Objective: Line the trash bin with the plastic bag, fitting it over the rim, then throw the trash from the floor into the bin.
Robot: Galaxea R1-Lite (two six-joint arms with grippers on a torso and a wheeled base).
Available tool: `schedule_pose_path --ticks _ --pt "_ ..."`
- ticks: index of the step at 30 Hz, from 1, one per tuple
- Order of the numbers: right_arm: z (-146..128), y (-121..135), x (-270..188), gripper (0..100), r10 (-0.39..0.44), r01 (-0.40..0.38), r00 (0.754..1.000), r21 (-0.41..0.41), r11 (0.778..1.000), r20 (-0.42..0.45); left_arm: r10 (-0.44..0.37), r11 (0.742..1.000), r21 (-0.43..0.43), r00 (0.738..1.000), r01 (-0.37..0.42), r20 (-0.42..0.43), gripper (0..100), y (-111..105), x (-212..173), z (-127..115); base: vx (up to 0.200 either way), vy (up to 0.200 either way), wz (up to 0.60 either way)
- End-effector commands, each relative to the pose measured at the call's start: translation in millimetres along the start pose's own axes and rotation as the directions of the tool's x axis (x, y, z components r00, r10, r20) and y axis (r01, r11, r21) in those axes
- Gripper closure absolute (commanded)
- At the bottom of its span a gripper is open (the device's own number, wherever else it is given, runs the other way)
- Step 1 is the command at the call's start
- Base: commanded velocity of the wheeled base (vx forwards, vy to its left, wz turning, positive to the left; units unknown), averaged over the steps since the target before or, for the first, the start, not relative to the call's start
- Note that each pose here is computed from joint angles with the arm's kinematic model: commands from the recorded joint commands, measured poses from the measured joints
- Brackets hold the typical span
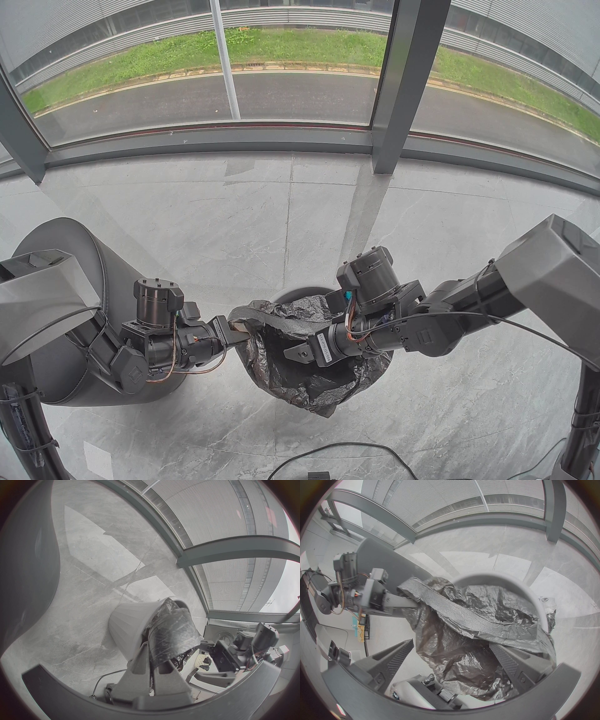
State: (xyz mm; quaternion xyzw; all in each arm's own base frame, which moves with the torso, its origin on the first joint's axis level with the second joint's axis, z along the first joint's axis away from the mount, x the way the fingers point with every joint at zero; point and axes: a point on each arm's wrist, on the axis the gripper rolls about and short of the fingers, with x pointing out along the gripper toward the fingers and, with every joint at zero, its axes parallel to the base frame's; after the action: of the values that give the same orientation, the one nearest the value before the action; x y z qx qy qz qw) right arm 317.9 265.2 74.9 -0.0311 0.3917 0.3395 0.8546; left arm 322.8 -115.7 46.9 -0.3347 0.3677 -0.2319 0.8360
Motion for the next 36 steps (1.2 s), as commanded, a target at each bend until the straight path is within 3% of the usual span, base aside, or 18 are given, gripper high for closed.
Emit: schedule_pose_path --ticks 1,6,12,17,19,22,36 --pt "11 26 -40 0 0.021 -0.02 0.999 -0.019 1.0 0.046 -0.02 1.0 0.013 1.0 0.02 0.014 100 -9 -7 2 0.0 0.0 0.0" --pt "5 37 -42 0 -0.039 0.041 0.999 -0.054 0.998 0.028 -0.017 1.0 0.011 1.0 0.017 0.013 100 -8 -6 2 0.0 0.0 0.0" --pt "0 47 -38 0 -0.135 0.139 0.99 -0.161 0.977 0.04 -0.018 1.0 0.01 1.0 0.018 0.02 100 -7 -7 4 0.0 0.0 0.0" --pt "-2 45 -19 0 -0.227 0.231 0.973 -0.216 0.949 0.042 -0.019 1.0 0.011 1.0 0.019 0.021 100 -7 -7 4 0.0 0.0 0.0" --pt "0 44 -8 0 -0.288 0.292 0.956 -0.266 0.919 0.057 -0.02 1.0 0.011 1.0 0.02 0.022 100 -8 -8 4 0.0 0.0 0.0" --pt "-1 43 -1 0 -0.305 0.306 0.951 -0.307 0.901 0.053 -0.024 1.0 0.012 0.999 0.024 0.026 100 -10 -10 5 0.0 0.0 0.0" --pt "-2 27 43 0 -0.351 0.343 0.936 -0.312 0.886 0.033 -0.024 1.0 0.012 0.999 0.024 0.026 100 -10 -10 5 0.0 0.0 0.0"
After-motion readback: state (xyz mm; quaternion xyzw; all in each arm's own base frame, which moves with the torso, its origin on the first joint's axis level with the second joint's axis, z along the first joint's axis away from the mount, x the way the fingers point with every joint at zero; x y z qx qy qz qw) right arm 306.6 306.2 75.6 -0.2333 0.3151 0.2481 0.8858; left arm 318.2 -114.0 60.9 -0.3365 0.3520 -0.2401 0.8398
